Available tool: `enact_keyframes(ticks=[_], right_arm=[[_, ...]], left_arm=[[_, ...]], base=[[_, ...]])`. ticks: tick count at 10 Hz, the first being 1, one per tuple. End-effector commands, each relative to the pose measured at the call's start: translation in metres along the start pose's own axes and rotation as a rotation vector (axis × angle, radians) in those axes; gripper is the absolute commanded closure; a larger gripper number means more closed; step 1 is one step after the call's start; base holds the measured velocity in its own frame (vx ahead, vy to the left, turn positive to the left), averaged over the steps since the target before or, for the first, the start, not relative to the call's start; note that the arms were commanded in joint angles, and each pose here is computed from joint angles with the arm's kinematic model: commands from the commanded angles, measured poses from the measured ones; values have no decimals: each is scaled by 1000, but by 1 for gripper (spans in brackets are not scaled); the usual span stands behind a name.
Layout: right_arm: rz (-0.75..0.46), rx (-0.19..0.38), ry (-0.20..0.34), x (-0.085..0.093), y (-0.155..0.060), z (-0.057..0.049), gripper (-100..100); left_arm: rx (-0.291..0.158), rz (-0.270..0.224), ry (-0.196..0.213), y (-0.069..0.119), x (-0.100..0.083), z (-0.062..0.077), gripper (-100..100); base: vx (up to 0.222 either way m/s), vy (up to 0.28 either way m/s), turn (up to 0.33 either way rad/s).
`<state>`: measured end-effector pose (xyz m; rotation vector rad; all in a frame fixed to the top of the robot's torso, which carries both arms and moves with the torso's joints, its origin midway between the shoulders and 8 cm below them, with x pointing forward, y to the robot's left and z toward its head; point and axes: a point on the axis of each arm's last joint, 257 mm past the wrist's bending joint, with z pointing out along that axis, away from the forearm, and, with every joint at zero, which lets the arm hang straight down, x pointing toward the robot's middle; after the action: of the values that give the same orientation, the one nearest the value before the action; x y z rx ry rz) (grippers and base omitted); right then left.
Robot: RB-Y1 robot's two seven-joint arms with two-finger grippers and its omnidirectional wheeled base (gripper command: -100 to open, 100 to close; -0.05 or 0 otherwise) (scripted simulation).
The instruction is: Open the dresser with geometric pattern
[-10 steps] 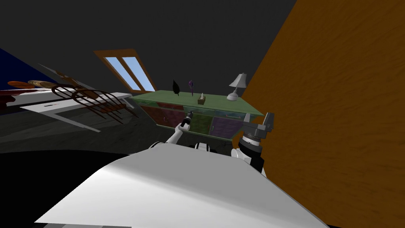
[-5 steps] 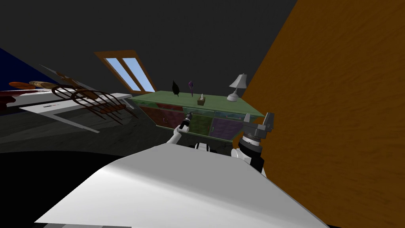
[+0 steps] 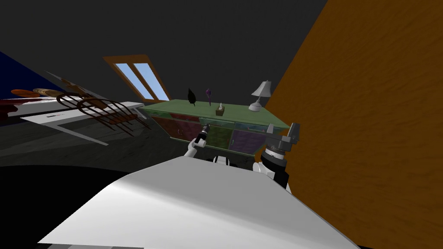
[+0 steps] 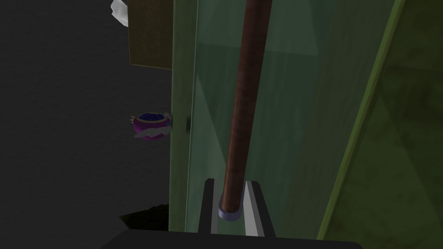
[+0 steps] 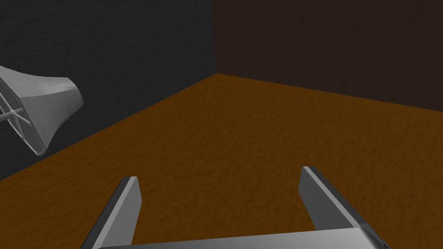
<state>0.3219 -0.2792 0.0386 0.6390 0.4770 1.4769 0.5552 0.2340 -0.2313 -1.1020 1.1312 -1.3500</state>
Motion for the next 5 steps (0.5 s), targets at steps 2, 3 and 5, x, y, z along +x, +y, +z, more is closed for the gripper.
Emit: enact_keyframes(ticks=[2,3,5], right_arm=[[0,0,0,0,0,0,0],[0,0,0,0,0,0,0],[0,0,0,0,0,0,0]], left_arm=[[-24,-4,5,4,7,-25,100],[-12,-5,2,-2,6,-29,100],[-18,-7,-10,0,1,-44,100]], base=[[40,7,12],[77,1,14],[33,-1,-13]])
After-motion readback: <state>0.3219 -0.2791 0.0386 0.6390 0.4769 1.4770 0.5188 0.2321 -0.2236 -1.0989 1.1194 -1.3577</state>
